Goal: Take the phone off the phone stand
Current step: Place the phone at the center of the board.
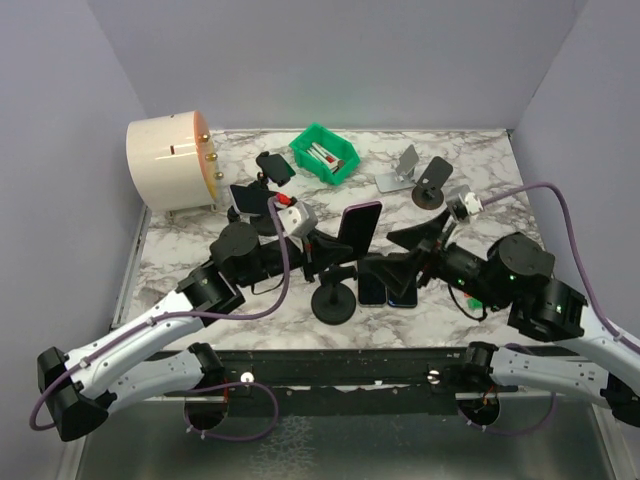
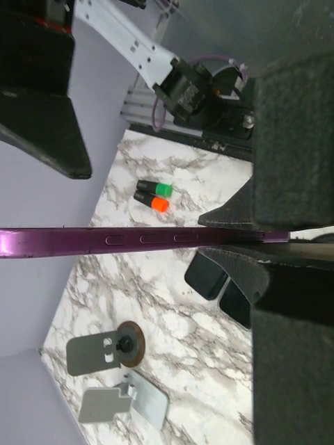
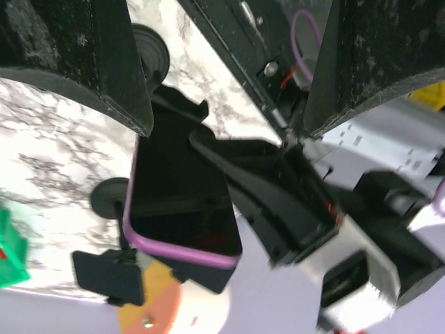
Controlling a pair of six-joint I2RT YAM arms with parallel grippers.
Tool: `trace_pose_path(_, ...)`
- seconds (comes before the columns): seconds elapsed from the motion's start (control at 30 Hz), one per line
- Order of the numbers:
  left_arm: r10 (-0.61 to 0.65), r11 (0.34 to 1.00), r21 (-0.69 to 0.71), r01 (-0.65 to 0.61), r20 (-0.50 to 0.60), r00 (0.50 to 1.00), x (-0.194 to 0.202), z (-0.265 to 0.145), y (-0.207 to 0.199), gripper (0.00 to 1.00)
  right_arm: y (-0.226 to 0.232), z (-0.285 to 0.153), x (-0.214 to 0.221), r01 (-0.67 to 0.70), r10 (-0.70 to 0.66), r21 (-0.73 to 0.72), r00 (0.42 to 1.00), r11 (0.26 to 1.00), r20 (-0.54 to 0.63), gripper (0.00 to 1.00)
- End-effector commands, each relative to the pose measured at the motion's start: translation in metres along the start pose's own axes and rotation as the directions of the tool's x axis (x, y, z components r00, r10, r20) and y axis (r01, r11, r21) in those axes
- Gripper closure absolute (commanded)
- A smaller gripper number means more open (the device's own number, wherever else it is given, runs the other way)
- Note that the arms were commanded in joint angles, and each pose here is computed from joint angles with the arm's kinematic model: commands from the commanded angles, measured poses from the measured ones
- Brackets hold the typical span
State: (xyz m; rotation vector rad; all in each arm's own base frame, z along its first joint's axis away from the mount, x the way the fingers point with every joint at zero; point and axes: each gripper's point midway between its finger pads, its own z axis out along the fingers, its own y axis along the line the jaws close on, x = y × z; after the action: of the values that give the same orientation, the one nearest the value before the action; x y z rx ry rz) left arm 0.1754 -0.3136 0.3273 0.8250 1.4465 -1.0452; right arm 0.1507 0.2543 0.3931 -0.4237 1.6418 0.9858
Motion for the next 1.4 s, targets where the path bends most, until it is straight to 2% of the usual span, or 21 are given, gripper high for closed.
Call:
trace_pose_path(0.0, -0.049, 0.987, 0.160, 0.018, 0.193, 0.980, -0.050, -0.026, -0.039, 1.00, 0.042, -0.034, -0.007, 0.107, -0.070, -0.304, 0.989, 0.947, 0.130, 0.07)
trace_pose_path(0.17, -0.089, 0.961, 0.276, 0.023, 0.231, 0.969, -0.065, -0.048, -0.066, 1.00, 0.041, -0.045, -0.003, 0.134, -0.080, -0.335, 0.982, 0.933, 0.169, 0.14)
trace_pose_path(0.4, -0.137, 0.918, 0.395, 0.030, 0.245, 0.960, -0.076, -0.062, -0.090, 1.00, 0.069, -0.041, -0.007, 0.143, -0.046, -0.470, 0.976, 0.871, 0.212, 0.22)
trace_pose_path(0.57, -0.147, 0.899, 0.437, 0.024, 0.250, 0.957, -0.082, -0.066, -0.099, 1.00, 0.088, -0.034, -0.007, 0.132, -0.023, -0.546, 0.979, 0.827, 0.202, 0.34)
trace_pose_path(0.73, -0.149, 0.890, 0.455, 0.021, 0.247, 0.957, -0.082, -0.069, -0.102, 1.00, 0.093, -0.024, -0.002, 0.110, -0.010, -0.568, 0.984, 0.816, 0.177, 0.46)
trace_pose_path(1.0, -0.147, 0.891, 0.453, 0.017, 0.254, 0.956, -0.081, -0.071, -0.102, 1.00, 0.101, -0.022, -0.002, 0.078, 0.021, -0.601, 0.988, 0.795, 0.155, 0.79)
trace_pose_path(1.07, -0.145, 0.893, 0.451, 0.015, 0.254, 0.956, -0.081, -0.071, -0.102, 1.00, 0.101, -0.021, -0.001, 0.076, 0.015, -0.601, 0.989, 0.796, 0.146, 0.92)
trace_pose_path(1.1, -0.143, 0.897, 0.442, 0.015, 0.258, 0.956, -0.080, -0.070, -0.100, 0.97, 0.099, -0.020, -0.001, 0.077, 0.012, -0.591, 0.989, 0.803, 0.144, 0.98)
trace_pose_path(1.17, -0.138, 0.906, 0.422, 0.012, 0.269, 0.953, -0.079, -0.069, -0.096, 0.75, 0.094, -0.020, -0.002, 0.081, 0.002, -0.564, 0.990, 0.822, 0.144, 1.00)
trace_pose_path(1.27, -0.124, 0.920, 0.392, 0.001, 0.288, 0.949, -0.077, -0.071, -0.091, 0.35, 0.083, -0.022, -0.004, 0.089, -0.010, -0.508, 0.988, 0.857, 0.156, 1.00)
trace_pose_path(1.3, -0.119, 0.929, 0.371, 0.001, 0.296, 0.948, -0.076, -0.071, -0.088, 0.13, 0.076, -0.022, -0.007, 0.096, -0.018, -0.471, 0.986, 0.877, 0.168, 1.00)
trace_pose_path(1.33, -0.117, 0.946, 0.323, 0.013, 0.305, 0.945, -0.075, -0.071, -0.079, 0.02, 0.067, -0.021, -0.009, 0.100, -0.031, -0.421, 0.985, 0.901, 0.168, 1.00)
trace_pose_path(1.37, -0.116, 0.964, 0.263, 0.033, 0.308, 0.944, -0.072, -0.070, -0.068, 0.01, 0.054, -0.019, -0.008, 0.099, -0.043, -0.356, 0.986, 0.929, 0.161, 1.00)
